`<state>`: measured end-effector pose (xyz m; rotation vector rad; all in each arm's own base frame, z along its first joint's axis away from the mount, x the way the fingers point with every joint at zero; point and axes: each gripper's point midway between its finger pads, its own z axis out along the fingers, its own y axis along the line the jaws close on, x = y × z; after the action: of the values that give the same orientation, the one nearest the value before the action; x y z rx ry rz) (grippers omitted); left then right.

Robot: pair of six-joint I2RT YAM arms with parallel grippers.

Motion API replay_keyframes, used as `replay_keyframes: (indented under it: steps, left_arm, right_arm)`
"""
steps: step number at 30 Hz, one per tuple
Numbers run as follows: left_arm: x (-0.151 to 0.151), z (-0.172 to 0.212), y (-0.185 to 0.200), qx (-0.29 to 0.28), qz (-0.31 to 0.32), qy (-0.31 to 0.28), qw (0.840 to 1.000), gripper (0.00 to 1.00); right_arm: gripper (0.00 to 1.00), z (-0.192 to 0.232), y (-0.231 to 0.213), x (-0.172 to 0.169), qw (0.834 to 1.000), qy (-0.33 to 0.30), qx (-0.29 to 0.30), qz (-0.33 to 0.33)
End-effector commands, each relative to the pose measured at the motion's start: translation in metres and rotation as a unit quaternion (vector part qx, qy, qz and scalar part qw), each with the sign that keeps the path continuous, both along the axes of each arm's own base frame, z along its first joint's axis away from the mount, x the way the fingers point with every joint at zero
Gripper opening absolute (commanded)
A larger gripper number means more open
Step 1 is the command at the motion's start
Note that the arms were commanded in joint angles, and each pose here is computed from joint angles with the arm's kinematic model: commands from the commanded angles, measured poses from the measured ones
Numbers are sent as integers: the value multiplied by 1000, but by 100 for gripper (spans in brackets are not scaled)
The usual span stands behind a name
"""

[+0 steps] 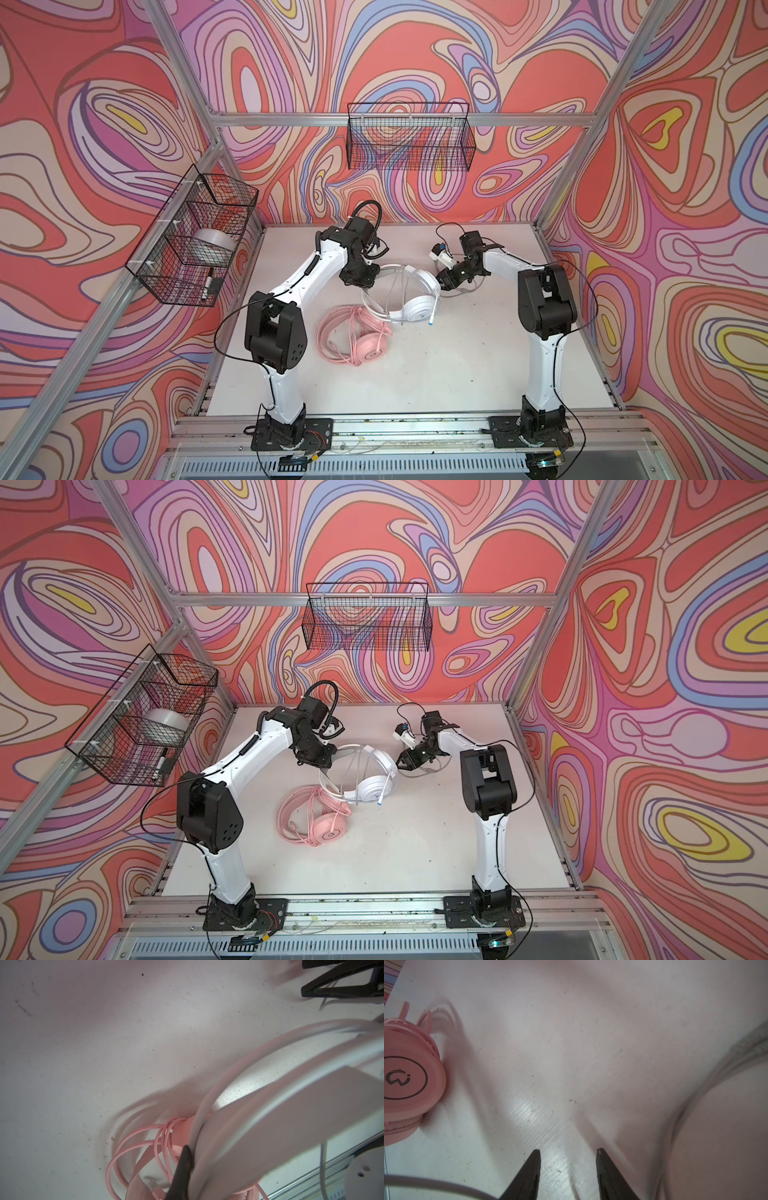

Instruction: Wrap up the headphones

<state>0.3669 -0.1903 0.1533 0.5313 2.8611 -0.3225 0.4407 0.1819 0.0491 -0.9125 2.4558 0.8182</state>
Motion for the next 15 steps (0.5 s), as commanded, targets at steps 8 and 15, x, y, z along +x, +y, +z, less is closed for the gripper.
replay_keyframes:
  steps: [8,15]
  left_arm:
    - [0,21,-5,-37,10,-10,999,0]
    - [2,24,-7,-50,15,-10,999,0]
  right_arm:
    - [53,42,-20,-2,996,-62,30,-61]
    - [60,30,-23,-27,997,-60,17,-39]
